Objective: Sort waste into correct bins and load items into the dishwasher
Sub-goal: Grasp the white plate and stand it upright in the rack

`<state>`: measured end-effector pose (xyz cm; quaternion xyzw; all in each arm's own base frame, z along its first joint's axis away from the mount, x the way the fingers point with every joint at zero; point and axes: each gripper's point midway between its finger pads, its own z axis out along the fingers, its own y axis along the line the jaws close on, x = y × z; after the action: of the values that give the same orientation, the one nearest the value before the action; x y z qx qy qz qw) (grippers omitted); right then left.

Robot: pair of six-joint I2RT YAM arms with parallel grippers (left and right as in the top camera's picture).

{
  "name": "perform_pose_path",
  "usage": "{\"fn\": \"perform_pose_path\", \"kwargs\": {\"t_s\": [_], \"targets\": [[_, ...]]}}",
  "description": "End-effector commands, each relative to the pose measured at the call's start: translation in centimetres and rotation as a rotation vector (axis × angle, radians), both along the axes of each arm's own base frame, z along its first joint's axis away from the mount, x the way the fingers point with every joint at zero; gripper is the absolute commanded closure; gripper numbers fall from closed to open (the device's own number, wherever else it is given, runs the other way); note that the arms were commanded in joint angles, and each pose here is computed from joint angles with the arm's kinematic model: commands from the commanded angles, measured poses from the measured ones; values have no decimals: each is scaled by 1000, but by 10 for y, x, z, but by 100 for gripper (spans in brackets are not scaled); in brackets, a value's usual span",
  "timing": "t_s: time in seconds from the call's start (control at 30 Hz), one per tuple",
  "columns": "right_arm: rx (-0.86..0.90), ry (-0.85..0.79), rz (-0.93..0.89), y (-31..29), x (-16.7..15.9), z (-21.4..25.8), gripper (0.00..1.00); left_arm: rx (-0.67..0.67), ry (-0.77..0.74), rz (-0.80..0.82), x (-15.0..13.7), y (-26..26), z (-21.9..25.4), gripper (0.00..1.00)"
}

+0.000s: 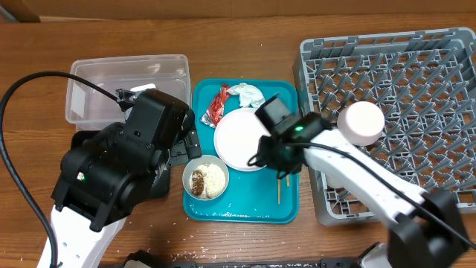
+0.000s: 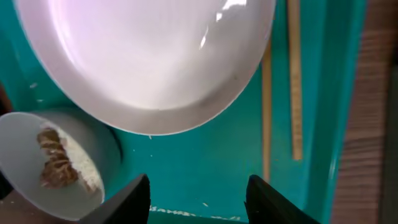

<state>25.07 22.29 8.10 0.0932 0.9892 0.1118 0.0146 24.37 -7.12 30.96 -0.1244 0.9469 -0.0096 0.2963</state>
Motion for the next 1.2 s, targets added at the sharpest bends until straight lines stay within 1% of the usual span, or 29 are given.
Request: {"fn": "perform_pose_path", "kwargs": {"t_s": [0.0,0.03,0.07,0.13,0.27,0.33,0.37,0.4,0.43,0.57,0.63,0.77,0.83,0.9,0.93,1.03,1.1,1.13,1.17], "targets": [[61,104,-106,19,-6,-20,49,12,-18,-1,2,3,5,0],[66,121,-108,23,-6,-27,50,12,-18,-1,2,3,5,0],[45,150,-145,22,-7,-39,53,12,-18,-1,2,3,5,0],[14,188,-197,21,-8,-55,54,12,-18,-1,2,3,5,0],[0,213,-235,24,-4,-76,65,13,-18,-1,2,3,5,0],[7,184,-237,25,3,-76,82,13,-18,-1,2,3,5,0],[10,179,-240,25,5,-76,86,13,-18,-1,2,3,5,0],[6,176,-246,23,7,-76,93,13,-18,-1,2,3,5,0],[6,175,-247,21,8,-75,96,13,-18,-1,2,3,5,0],[-18,137,-273,9,18,-64,96,13,-18,-1,2,3,5,0],[-26,92,-261,4,26,-53,96,13,-18,-1,2,3,5,0],[-14,-74,-182,-1,48,-13,96,13,-18,-1,2,3,5,0],[-18,-210,-139,-10,59,22,96,13,-18,-1,2,3,5,0],[-73,-386,-182,-37,66,70,96,13,-18,-1,2,3,5,0],[-103,-443,-206,-49,68,85,96,13,-18,-1,2,3,5,0],[-271,-670,-326,-107,66,143,96,13,-18,-1,2,3,5,0],[-449,-814,-383,-148,63,178,96,13,-18,-1,2,3,5,0],[-572,-892,-428,-174,61,199,96,13,-18,-1,2,3,5,0],[-648,-933,-463,-188,59,211,96,12,-18,-1,2,3,5,0]]}}
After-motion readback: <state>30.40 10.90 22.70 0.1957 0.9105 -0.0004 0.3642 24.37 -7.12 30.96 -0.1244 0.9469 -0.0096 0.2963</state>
